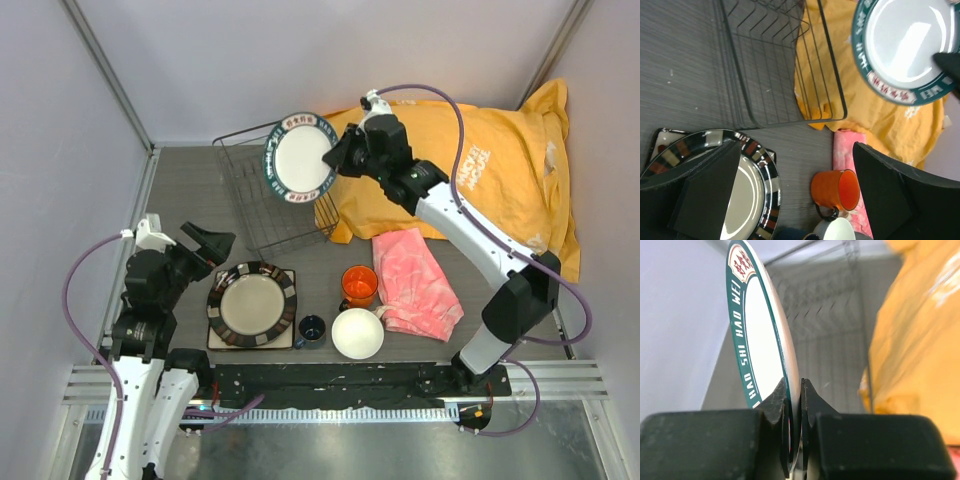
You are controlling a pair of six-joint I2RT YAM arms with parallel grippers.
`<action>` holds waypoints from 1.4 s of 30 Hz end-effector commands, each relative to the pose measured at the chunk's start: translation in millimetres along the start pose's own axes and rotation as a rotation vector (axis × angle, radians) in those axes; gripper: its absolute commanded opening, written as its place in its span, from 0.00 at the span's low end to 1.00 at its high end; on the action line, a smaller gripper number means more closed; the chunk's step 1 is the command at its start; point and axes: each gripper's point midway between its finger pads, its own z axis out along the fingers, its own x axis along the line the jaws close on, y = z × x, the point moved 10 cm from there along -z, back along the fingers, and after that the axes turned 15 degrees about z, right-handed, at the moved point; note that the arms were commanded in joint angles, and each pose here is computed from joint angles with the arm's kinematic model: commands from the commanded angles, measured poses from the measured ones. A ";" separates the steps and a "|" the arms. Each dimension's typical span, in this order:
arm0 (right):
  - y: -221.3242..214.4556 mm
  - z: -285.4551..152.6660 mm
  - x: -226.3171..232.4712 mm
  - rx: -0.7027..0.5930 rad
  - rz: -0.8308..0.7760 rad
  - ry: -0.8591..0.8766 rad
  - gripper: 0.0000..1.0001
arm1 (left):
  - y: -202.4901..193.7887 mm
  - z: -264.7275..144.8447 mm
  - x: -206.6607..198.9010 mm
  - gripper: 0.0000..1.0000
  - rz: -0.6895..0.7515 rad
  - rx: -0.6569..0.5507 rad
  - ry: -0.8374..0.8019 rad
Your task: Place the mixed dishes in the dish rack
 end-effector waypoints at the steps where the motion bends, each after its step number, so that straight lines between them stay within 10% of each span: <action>1: 37.3 10.2 13.2 -0.234 -0.129 -0.163 0.01 | 2.1 -5.8 4.1 1.00 0.037 0.004 0.066; 20: 9.0 73.0 102.1 -0.590 -0.511 -0.373 0.01 | -5.1 -5.3 13.1 1.00 0.080 0.044 0.125; 42: -41.2 137.8 86.6 -0.659 -0.601 -0.454 0.01 | -17.7 4.2 21.2 1.00 0.082 0.076 0.134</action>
